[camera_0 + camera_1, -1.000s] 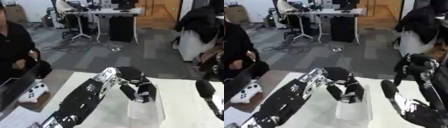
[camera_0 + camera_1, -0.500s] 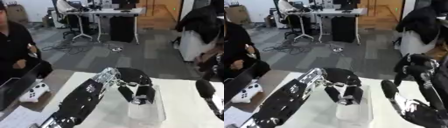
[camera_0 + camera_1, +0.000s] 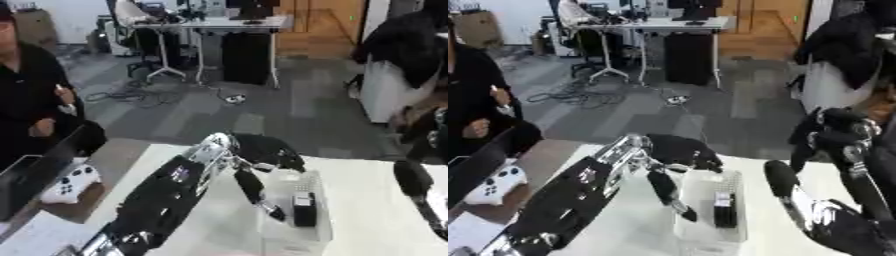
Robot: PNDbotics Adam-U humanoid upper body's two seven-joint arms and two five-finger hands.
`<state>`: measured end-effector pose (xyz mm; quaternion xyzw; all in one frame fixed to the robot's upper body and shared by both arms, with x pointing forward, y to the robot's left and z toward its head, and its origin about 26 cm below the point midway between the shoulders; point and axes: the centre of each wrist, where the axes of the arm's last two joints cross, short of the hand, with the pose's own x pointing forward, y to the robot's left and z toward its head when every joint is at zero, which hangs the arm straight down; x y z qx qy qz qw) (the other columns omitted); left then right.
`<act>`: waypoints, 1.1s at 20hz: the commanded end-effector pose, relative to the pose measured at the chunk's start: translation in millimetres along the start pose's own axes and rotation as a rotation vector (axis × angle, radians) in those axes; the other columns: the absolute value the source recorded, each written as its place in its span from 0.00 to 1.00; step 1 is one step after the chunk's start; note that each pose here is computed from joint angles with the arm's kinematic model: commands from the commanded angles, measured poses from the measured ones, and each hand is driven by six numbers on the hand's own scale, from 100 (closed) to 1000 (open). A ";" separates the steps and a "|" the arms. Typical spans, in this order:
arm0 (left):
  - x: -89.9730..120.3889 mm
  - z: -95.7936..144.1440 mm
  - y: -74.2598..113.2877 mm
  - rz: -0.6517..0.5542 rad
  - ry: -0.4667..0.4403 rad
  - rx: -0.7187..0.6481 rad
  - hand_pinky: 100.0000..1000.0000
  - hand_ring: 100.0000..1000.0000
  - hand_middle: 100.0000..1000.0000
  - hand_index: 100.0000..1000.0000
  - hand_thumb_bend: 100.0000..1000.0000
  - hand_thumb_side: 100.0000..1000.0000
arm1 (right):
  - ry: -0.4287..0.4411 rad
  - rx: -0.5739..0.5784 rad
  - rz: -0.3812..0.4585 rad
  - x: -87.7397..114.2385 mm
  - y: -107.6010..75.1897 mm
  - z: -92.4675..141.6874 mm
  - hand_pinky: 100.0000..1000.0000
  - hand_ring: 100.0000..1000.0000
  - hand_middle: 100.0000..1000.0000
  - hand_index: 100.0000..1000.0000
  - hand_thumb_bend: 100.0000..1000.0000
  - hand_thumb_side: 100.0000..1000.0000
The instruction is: Pick up objects on the table and place them in the box.
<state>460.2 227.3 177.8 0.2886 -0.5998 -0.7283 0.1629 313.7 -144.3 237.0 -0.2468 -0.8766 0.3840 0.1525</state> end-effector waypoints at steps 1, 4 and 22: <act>-11.3 28.7 12.5 0.074 0.122 0.265 0.95 1.00 0.98 0.90 0.02 1.00 | -0.010 -0.020 0.018 2.3 -6.4 -1.3 0.00 0.32 0.42 0.31 0.31 1.00; -9.4 56.9 -2.1 0.232 0.255 0.463 0.03 0.25 0.33 0.57 0.00 0.70 | 0.006 -0.027 0.030 0.1 -9.0 0.4 0.00 0.32 0.42 0.31 0.31 1.00; 90.2 103.0 47.5 0.739 -0.102 1.093 0.00 0.20 0.32 0.61 0.00 0.67 | -0.082 -0.065 -0.011 -18.3 -4.8 1.1 0.00 0.30 0.38 0.23 0.37 1.00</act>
